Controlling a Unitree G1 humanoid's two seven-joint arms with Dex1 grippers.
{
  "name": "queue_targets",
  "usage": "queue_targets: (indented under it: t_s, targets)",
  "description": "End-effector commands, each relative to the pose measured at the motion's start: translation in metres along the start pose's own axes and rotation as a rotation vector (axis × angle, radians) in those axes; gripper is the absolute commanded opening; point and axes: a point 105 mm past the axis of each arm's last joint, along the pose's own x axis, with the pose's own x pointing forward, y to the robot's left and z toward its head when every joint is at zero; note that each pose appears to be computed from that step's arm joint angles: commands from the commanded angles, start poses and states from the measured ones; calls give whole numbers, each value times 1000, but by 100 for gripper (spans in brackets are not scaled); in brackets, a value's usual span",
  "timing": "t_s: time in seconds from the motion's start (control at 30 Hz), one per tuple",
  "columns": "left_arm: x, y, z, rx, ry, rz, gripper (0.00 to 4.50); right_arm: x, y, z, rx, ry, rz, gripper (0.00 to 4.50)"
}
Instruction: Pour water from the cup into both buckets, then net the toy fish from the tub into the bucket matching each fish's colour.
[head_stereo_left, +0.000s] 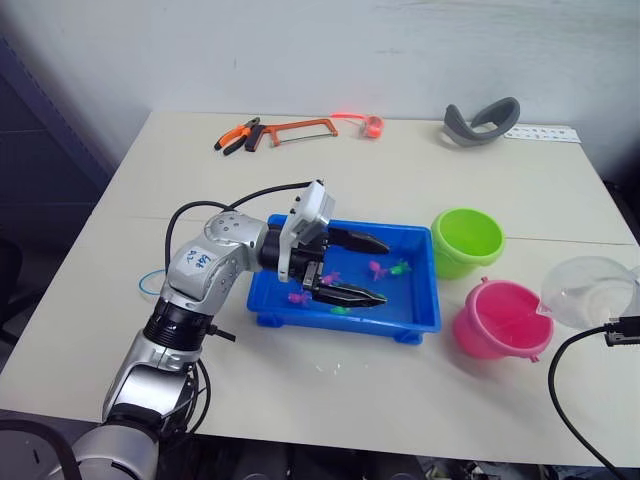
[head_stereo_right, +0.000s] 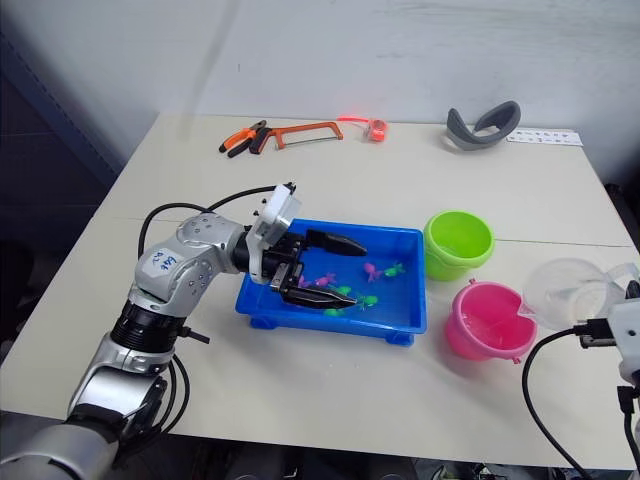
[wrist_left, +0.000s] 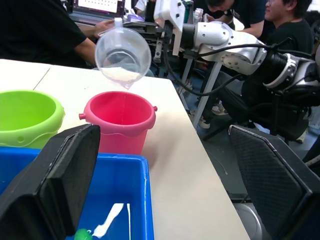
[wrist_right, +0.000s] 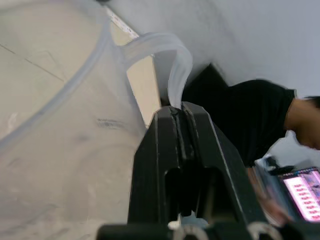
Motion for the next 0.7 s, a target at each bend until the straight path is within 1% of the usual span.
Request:
queue_targets:
  t_s: [0.03,0.1,0.17,0.3,0.37,0.5,0.7]
  targets:
    - [0,8,14,26,-38,36,450,0,-12,7,214,-19,-51,1]
    - [-1,12,16,13,-54,56,450,4,-12,8,315,-12,-58,1]
    - [-1,14,17,13,-54,64,450,11,-15,10,373,-8,-69,1]
    - [-2,15,17,21,-46,66,450,27,-23,17,407,-10,-78,1]
    - [-2,15,17,26,-44,72,450,39,-26,26,420,-26,-78,1]
    - [-4,17,17,32,-42,96,450,61,-26,42,390,-54,-69,1]
    - [-14,36,6,45,-9,227,450,95,-16,66,282,-116,-60,1]
